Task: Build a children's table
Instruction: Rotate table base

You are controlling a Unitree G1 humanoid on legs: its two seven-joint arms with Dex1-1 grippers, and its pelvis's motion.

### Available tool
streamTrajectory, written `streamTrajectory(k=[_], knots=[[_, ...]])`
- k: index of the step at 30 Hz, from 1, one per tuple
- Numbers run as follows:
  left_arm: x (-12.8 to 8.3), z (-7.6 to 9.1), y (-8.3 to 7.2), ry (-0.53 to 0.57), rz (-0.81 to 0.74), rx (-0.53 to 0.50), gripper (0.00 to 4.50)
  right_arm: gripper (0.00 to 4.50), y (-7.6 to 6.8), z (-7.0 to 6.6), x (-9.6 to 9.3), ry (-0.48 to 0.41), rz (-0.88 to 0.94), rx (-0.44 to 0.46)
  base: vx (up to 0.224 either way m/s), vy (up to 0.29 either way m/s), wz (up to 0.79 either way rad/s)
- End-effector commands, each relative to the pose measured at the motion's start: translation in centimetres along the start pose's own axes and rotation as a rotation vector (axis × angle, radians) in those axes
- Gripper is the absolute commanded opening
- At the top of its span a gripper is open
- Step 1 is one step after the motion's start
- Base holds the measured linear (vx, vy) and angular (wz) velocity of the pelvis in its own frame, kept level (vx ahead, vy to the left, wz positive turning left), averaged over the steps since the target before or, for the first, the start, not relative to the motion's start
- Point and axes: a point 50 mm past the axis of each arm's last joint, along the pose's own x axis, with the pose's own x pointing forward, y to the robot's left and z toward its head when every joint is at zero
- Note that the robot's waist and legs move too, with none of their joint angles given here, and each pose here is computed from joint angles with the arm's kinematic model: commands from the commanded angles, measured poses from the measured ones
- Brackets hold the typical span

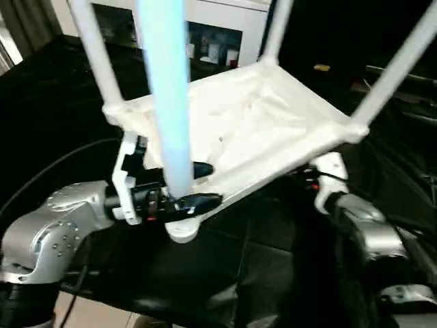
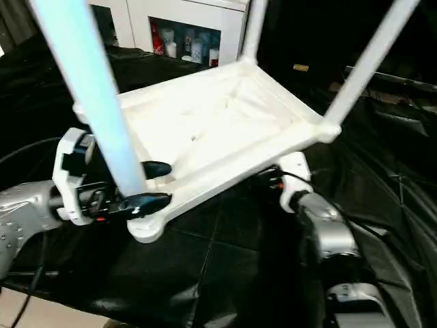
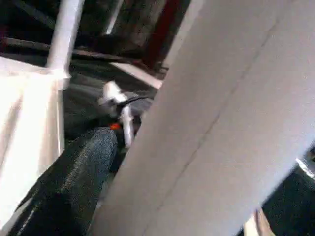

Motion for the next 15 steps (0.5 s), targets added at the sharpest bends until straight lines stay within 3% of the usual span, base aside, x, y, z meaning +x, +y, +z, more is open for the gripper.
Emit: streamTrajectory(k=[1, 10, 15], knots=[[1.8, 0.3, -1.3, -0.001, -0.114, 0.005, 4.41, 3.05, 2.4, -0.3, 1.1, 0.024, 0.111, -0.025, 0.0, 0.0, 0.0], [5.0, -0.2, -2.8, -0.011, -0.264, -0.059, 4.41, 3.05, 5.3, 0.6, 2.8, -0.013, 0.217, -0.039, 0.0, 0.0, 0.0], [4.7, -0.4, -2.7, -0.012, -0.238, -0.057, 4.41, 3.05, 5.0, 0.6, 2.7, -0.01, 0.209, -0.057, 0.0, 0.0, 0.0]])
